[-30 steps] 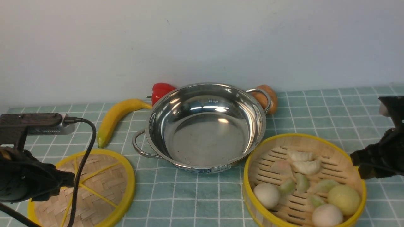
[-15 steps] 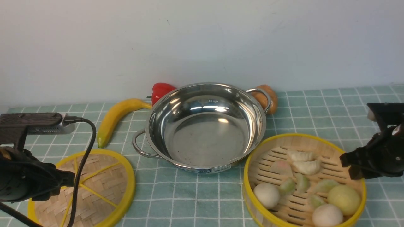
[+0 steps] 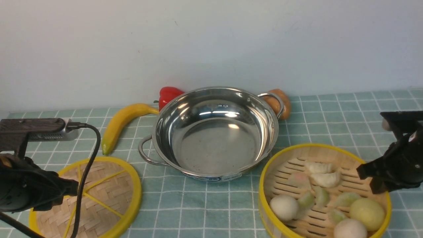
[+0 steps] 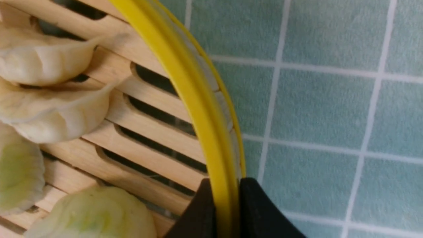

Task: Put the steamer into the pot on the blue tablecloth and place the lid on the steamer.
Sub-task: 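Reach for and grasp the rim of the bamboo steamer holding the buns with the right gripper, then place the bamboo steamer basket of food into the steel pot with the right gripper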

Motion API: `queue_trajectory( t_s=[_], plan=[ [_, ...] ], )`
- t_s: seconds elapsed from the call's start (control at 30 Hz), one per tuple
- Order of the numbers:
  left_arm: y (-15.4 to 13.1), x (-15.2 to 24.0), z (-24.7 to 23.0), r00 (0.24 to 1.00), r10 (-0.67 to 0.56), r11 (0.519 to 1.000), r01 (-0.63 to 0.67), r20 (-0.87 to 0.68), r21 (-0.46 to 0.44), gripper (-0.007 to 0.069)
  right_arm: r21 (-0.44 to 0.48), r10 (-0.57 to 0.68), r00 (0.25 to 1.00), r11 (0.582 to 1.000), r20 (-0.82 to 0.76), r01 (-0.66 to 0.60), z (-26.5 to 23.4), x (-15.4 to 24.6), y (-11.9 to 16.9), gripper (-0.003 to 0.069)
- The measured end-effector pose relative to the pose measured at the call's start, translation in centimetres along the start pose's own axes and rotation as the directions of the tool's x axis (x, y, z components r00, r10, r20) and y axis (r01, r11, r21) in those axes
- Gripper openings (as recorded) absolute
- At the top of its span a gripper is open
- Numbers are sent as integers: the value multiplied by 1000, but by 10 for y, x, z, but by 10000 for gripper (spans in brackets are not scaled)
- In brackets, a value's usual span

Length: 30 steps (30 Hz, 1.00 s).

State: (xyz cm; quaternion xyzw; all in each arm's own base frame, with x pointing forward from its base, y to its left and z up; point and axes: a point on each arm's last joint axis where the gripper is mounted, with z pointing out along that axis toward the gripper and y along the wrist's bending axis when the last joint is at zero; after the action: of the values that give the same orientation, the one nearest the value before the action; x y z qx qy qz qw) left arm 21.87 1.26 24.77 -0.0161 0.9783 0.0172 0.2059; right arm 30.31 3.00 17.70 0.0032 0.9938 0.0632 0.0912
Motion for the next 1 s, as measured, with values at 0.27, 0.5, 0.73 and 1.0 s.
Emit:
queue_trajectory(
  t_s=[0.27, 0.5, 0.73, 1.0],
  plan=[
    [0, 0, 0, 1000, 0, 1000, 0, -4, 0, 244, 16, -65, 996, 998, -60, 66, -56, -19, 7, 88],
    [0, 0, 0, 1000, 0, 1000, 0, -5, 0, 244, -12, -83, 990, 996, 114, 85, -124, -42, 19, 88],
    [-1, 0, 0, 1000, -11, 1000, 11, -6, 11, 244, -137, -150, 961, 973, 234, 185, -150, -65, 71, 88],
    [-1, 0, 0, 1000, -14, 1000, 14, -2, 14, 244, -143, -228, 944, 953, 237, 266, -102, -127, 158, 88]
  ],
)
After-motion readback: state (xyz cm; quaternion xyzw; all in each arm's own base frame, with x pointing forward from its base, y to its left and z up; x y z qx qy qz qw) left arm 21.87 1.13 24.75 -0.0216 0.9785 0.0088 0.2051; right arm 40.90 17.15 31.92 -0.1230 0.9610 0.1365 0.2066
